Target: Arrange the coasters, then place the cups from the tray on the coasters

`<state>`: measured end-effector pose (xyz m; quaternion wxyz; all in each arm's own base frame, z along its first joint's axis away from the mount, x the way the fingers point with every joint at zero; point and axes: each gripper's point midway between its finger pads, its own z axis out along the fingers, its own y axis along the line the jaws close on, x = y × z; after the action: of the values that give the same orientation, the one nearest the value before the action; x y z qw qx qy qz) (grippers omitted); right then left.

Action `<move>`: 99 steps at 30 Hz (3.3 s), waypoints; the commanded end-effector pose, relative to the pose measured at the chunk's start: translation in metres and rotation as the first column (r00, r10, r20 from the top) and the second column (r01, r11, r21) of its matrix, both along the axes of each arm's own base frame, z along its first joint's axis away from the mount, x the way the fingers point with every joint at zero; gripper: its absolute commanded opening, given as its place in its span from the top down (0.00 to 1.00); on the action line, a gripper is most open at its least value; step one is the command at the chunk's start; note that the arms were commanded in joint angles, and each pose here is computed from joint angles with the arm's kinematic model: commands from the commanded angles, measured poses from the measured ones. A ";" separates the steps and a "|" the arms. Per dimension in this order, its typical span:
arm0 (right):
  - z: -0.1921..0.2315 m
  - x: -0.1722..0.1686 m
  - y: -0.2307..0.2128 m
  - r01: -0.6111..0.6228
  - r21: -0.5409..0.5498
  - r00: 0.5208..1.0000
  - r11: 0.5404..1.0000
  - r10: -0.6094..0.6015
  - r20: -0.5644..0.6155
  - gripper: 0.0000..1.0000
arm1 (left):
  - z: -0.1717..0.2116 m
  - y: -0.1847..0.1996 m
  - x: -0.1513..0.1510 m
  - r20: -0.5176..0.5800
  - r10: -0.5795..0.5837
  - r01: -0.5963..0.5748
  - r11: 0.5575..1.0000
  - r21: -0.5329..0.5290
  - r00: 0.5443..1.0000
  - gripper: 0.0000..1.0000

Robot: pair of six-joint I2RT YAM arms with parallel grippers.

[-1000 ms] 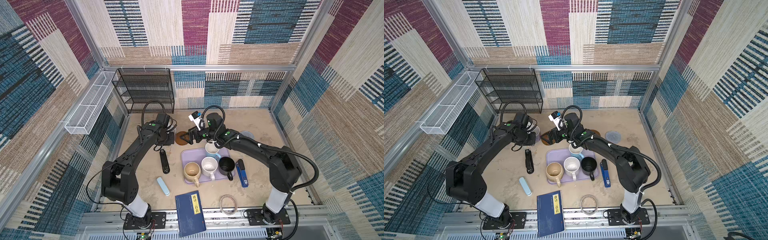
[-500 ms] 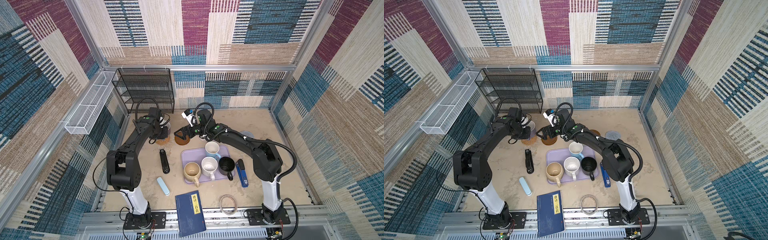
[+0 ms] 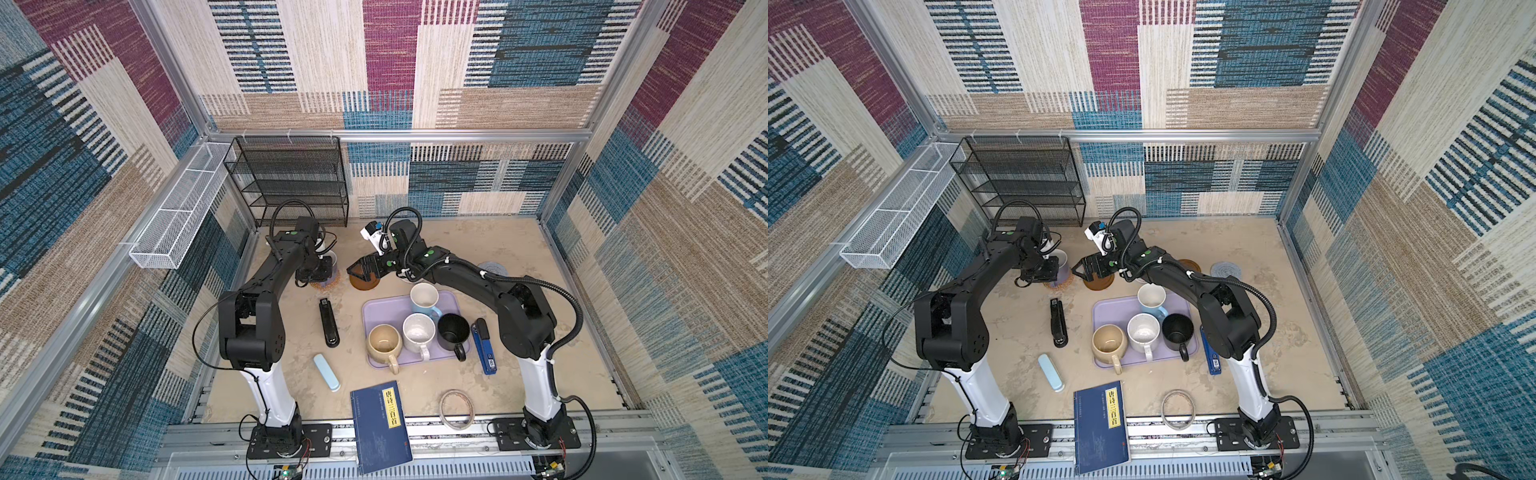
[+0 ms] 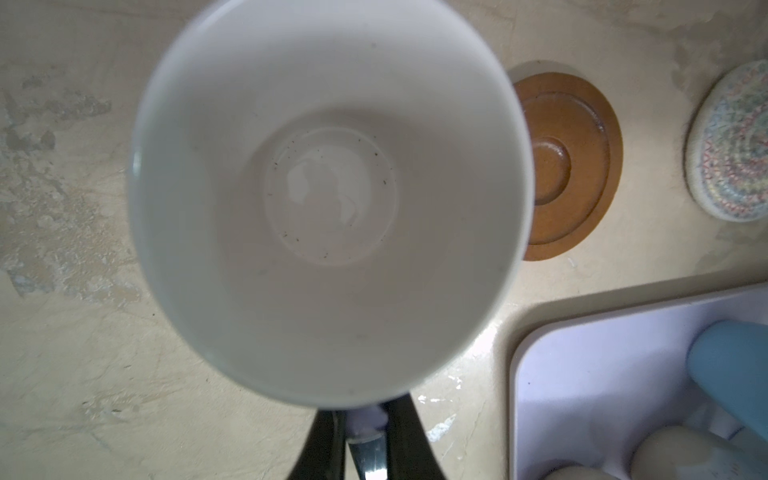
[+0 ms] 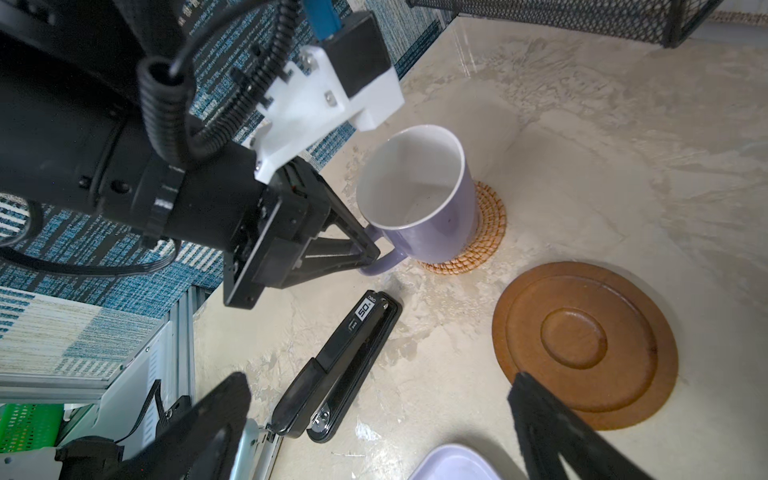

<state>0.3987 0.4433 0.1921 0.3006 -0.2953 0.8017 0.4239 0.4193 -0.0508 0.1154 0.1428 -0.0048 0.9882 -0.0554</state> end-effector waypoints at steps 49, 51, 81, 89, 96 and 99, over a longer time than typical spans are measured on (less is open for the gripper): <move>-0.029 -0.007 -0.002 -0.010 -0.062 1.000 0.998 0.009 -0.014 0.01 | -0.016 0.005 0.022 0.074 0.013 -0.009 0.998 -0.063 0.997 1.00; -0.029 -0.008 -0.001 -0.015 -0.067 1.000 0.998 0.013 -0.018 0.01 | -0.016 0.005 0.022 0.072 0.010 -0.006 0.998 -0.063 0.997 1.00; 0.008 0.003 -0.038 0.176 -0.144 0.982 0.974 -0.163 0.099 0.00 | 0.040 0.012 -0.010 0.184 0.124 -0.106 0.989 -0.106 0.975 0.01; 0.013 0.007 -0.049 0.239 -0.154 0.967 0.959 -0.221 0.126 0.00 | 0.076 -0.004 -0.032 0.225 0.149 -0.099 0.970 -0.222 0.963 0.01; 0.039 0.009 -0.080 0.379 -0.133 0.916 0.916 -0.351 0.193 0.00 | 0.118 -0.028 -0.054 0.279 0.178 -0.061 0.922 -0.382 0.944 0.01; 0.064 0.008 -0.104 0.480 -0.139 0.869 0.866 -0.448 0.212 0.00 | 0.131 -0.043 -0.064 0.297 0.153 -0.016 0.908 -0.419 0.942 0.01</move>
<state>0.3998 0.3600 0.2313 0.3986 -0.2045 0.8540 0.2644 0.3627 -0.0771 0.2372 0.3056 -0.0743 0.9247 -0.2146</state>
